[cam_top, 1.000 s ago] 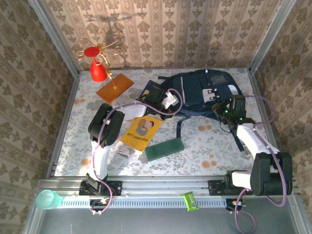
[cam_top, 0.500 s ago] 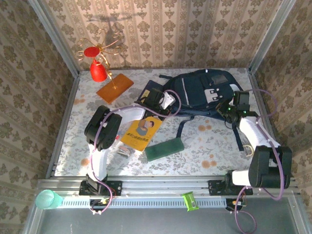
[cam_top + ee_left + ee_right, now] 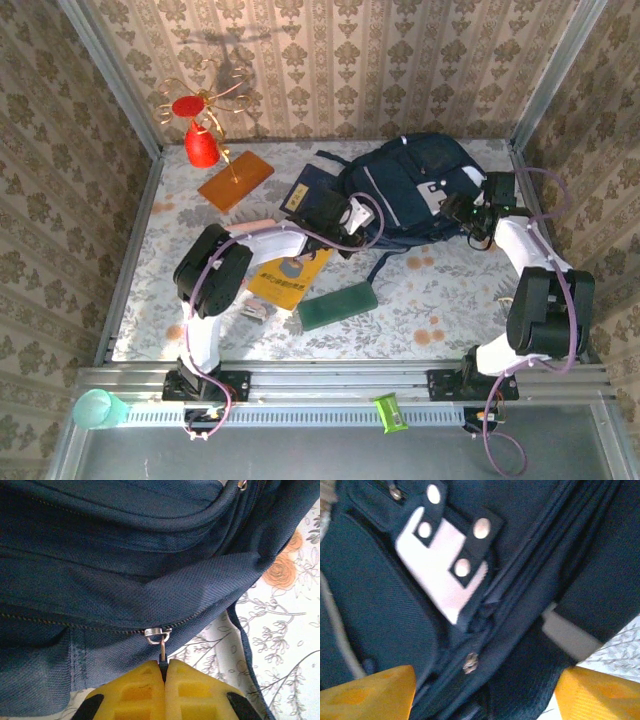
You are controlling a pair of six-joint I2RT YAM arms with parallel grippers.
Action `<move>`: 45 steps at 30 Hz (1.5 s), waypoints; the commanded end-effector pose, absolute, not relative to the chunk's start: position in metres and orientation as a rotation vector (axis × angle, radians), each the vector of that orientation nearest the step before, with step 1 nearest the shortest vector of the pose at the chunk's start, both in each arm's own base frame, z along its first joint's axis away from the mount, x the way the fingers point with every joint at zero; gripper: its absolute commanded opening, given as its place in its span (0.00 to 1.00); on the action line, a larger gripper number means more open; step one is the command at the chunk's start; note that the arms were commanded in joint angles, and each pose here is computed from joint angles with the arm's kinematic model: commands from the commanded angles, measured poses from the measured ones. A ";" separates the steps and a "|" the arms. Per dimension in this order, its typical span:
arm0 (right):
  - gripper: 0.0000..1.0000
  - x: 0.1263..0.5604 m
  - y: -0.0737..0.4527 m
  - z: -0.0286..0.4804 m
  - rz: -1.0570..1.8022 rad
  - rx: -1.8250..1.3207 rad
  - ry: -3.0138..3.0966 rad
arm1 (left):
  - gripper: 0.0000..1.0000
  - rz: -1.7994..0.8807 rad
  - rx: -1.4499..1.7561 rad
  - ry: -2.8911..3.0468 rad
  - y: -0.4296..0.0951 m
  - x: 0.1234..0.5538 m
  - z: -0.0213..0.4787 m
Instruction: Pack the student bag
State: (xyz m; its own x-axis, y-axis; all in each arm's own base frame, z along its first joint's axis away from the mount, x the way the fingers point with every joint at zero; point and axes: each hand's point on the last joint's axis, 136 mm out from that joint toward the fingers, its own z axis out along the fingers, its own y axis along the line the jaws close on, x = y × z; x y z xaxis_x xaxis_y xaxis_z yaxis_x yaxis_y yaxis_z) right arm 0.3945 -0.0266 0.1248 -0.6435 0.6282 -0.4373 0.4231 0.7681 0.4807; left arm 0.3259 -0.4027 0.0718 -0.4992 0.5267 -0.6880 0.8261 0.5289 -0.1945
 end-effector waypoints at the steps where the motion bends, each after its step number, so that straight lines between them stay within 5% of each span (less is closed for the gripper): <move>1: 0.86 0.378 0.001 0.143 0.635 0.789 2.322 | 0.00 -0.750 1.064 2.182 -0.412 0.318 0.093; 6: 1.00 0.342 0.031 0.134 0.750 0.835 2.290 | 0.00 -0.761 1.035 2.181 -0.412 0.317 0.091; 13: 0.95 0.339 0.069 0.111 0.784 0.880 2.277 | 0.00 -0.764 1.041 2.174 -0.411 0.313 0.092; 23: 0.66 0.370 0.062 0.076 0.748 1.035 2.185 | 0.00 -0.736 1.047 2.185 -0.405 0.308 0.087; 32: 0.07 0.366 0.024 0.073 0.572 1.025 2.196 | 0.00 -0.579 1.055 2.226 -0.388 0.321 0.067; 45: 0.00 0.355 -0.010 0.102 0.539 0.838 2.327 | 0.00 -0.316 0.977 2.288 -0.344 0.358 0.059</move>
State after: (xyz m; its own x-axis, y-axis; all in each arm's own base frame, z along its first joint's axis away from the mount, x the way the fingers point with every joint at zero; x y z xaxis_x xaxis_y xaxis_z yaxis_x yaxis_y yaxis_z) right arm 0.3474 0.0028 0.0844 -0.5849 0.7385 -0.3353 0.4832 0.6493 0.5873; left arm 0.3436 -0.3751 0.0696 -0.4926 0.5329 -0.6880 0.7681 0.6378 -0.0559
